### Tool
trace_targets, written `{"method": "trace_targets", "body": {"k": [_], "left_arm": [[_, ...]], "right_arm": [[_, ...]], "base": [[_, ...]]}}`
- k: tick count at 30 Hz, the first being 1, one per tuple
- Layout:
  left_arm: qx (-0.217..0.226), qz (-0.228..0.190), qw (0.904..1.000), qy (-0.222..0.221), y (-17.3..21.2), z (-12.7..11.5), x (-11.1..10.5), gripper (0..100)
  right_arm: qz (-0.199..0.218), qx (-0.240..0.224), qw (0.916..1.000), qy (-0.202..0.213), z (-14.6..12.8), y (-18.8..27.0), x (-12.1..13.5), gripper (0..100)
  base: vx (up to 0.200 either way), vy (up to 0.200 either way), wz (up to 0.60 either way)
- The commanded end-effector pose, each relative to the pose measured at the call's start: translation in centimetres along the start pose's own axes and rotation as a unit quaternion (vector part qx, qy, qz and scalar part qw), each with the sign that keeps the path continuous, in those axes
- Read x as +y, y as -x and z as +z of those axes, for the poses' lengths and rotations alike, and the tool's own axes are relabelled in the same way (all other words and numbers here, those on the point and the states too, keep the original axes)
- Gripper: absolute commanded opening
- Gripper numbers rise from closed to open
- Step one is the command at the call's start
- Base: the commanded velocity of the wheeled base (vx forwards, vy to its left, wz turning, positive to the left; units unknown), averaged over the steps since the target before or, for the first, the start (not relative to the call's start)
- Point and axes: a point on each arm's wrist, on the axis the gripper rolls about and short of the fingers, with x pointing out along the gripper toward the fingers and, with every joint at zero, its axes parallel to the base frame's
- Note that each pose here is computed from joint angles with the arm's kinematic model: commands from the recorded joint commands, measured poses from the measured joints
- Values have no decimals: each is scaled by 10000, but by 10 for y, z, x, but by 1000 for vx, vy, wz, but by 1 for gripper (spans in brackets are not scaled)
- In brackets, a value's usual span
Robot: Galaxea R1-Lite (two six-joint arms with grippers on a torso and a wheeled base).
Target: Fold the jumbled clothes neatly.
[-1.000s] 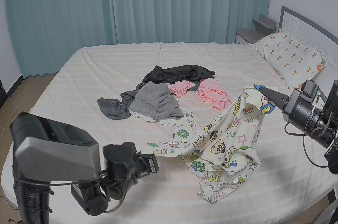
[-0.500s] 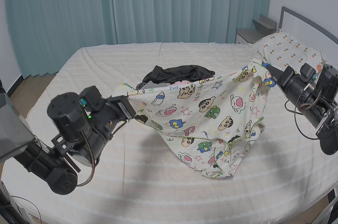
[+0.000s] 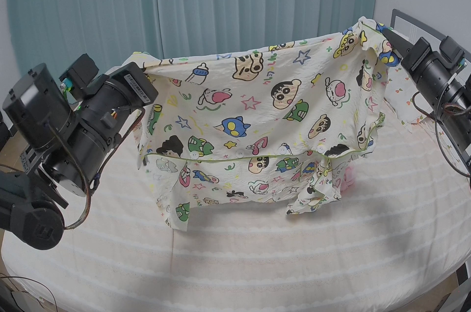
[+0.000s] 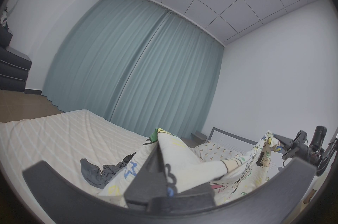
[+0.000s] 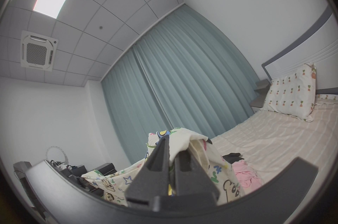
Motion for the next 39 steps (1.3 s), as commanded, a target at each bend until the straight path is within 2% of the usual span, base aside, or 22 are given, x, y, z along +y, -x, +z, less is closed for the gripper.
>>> {"method": "trace_targets", "body": {"k": [1,8,11,23,39], "left_arm": [[74,24,10000,-27,11,0,5,0],[279,89,9995,-87,18,-10,10,0],[306,200,9993,-113,19,-12,11,0],[449,282,9986,12,26,-18,16,0],[386,319,9987,22,42,-10,20,0]], "right_arm": [[84,26,10000,-39,2,13,5,0],[-21,359,9993,-106,-13,23,-3,0],[-31,383,9988,-304,-14,24,-3,0],[-88,501,9981,-360,-20,28,-6,0],[27,469,9981,-395,-15,38,0,0]], "base": [[0,0,0],[0,0,0],[0,0,0],[-200,0,0],[0,0,0]]}}
